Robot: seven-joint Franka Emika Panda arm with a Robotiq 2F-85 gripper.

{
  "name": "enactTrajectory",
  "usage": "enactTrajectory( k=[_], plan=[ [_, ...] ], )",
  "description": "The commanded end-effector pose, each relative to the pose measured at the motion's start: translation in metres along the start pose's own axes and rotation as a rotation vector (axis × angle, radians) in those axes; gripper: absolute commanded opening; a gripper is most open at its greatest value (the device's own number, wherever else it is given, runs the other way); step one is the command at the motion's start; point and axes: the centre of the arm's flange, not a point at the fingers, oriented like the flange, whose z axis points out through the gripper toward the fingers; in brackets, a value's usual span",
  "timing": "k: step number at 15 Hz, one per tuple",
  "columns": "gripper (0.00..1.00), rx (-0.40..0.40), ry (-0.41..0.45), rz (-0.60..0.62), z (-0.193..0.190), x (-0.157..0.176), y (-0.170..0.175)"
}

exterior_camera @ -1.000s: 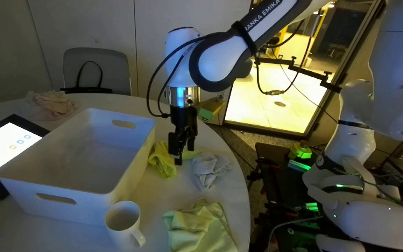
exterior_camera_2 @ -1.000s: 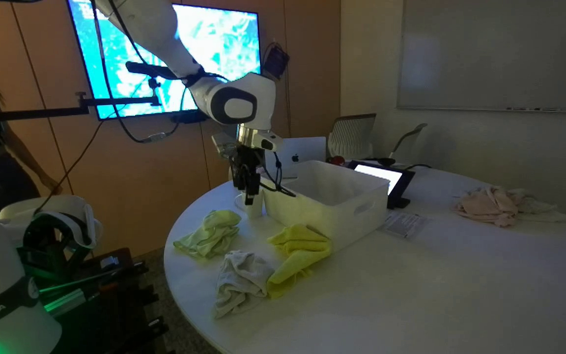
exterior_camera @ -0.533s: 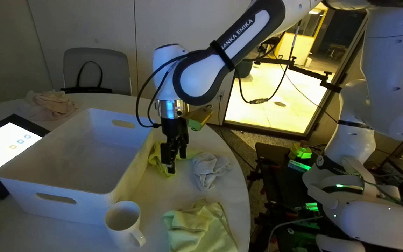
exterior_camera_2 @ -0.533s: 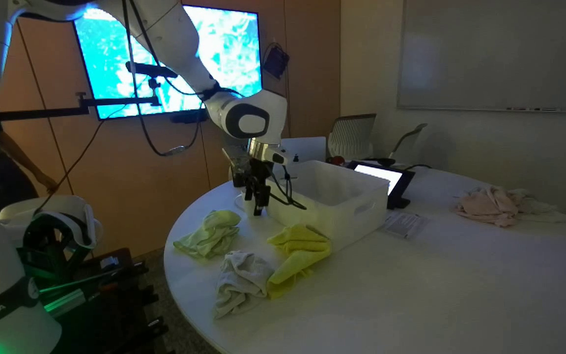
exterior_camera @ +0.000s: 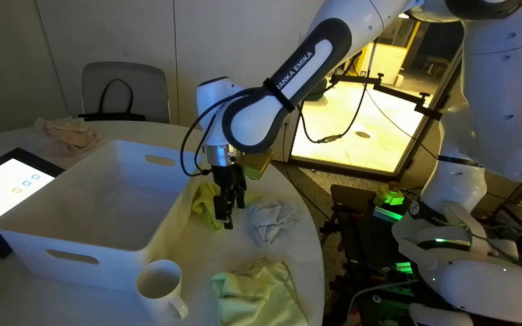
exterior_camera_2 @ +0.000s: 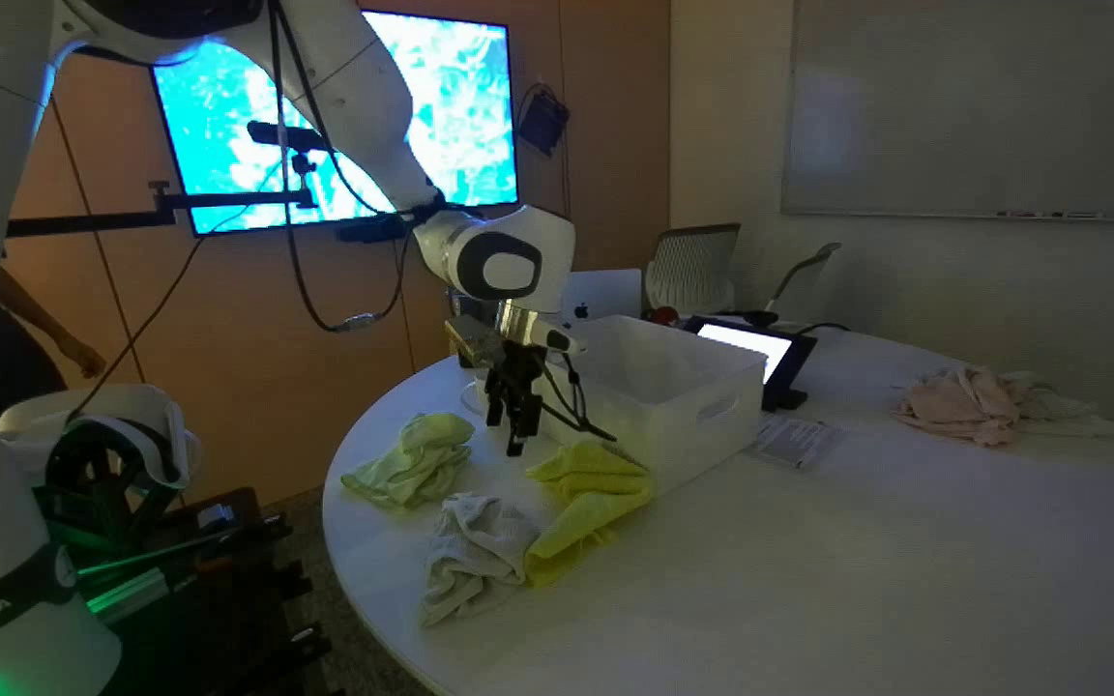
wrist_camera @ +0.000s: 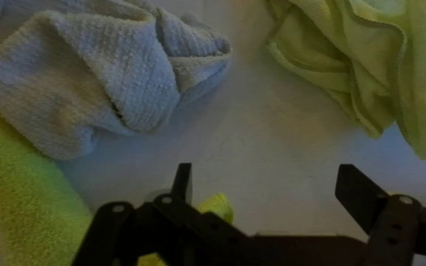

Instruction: Put the cloths in the box, then put the marker and the yellow object in the cup

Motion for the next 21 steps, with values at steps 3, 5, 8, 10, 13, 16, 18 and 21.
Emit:
enactTrajectory(
  k=[3, 5, 8, 10, 13, 16, 18, 21],
  plan=[
    [1.00, -0.072, 0.030, 0.004, 0.008, 0.016, 0.010],
    [1.00, -0.079, 0.047, -0.002, 0.009, 0.022, 0.011],
    [1.00, -0.078, 0.068, 0.025, 0.012, 0.035, 0.007],
    [1.00, -0.071, 0.075, 0.042, 0.013, 0.043, 0.005],
    [1.00, -0.062, 0.080, 0.048, 0.019, 0.053, 0.002],
    [1.00, -0.053, 0.075, 0.065, 0.028, 0.061, 0.005],
    [1.00, -0.046, 0.070, 0.079, 0.034, 0.065, 0.008],
    [1.00, -0.032, 0.062, 0.097, 0.042, 0.073, 0.012]
  ],
)
